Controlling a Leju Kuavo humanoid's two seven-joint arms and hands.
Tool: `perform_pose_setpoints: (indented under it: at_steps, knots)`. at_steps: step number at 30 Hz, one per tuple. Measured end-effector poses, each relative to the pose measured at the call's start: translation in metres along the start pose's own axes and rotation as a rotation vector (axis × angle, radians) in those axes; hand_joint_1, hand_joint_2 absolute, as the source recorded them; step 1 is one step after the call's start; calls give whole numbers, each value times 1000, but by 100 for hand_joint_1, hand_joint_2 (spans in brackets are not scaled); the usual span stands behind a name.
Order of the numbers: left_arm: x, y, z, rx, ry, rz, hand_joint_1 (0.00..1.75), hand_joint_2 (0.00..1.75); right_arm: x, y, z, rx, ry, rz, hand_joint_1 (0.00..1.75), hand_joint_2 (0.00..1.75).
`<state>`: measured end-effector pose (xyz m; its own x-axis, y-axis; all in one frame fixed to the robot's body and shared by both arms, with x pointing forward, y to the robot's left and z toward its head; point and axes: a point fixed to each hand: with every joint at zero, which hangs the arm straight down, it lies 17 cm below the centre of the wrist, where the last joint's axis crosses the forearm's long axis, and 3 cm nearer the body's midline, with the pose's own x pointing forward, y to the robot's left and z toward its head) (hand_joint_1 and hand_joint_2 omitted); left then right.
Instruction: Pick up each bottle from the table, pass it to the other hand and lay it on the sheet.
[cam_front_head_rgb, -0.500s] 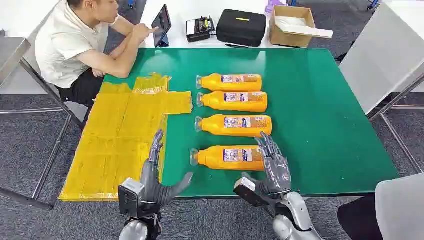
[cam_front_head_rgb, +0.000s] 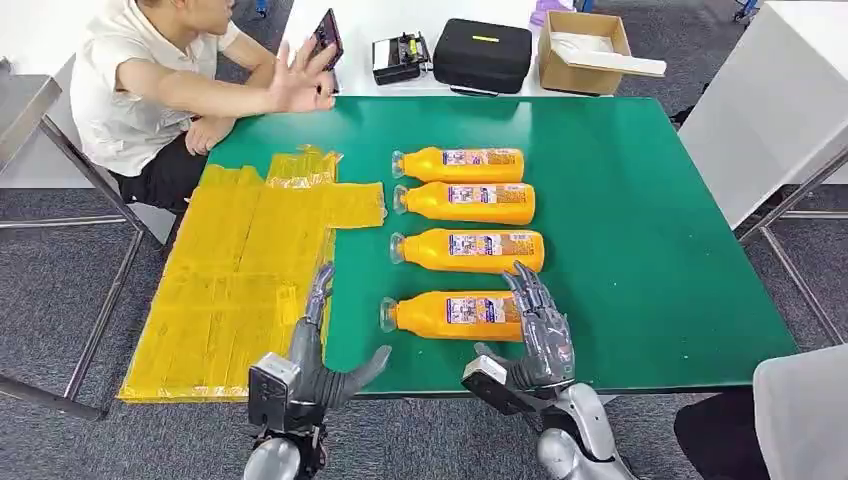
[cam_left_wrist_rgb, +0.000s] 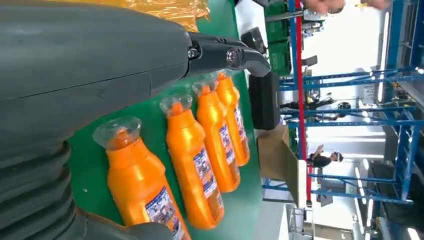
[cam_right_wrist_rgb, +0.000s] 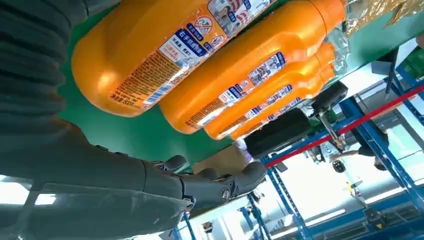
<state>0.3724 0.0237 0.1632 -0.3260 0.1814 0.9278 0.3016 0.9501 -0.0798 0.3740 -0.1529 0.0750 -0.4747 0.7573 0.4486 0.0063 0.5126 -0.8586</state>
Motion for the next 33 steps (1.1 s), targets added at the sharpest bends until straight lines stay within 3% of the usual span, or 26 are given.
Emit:
perform_pose_setpoints:
  at_steps: [11, 33]
  knots:
    - [-14, -4, -3, -23, 25, -11, 0, 175, 12, -10, -9, -64, -18, -53, 0, 175]
    - [-35, -18, 4, -55, 118, 29, 0, 175, -40, 30, 7, 153, 106, 49, 0, 175]
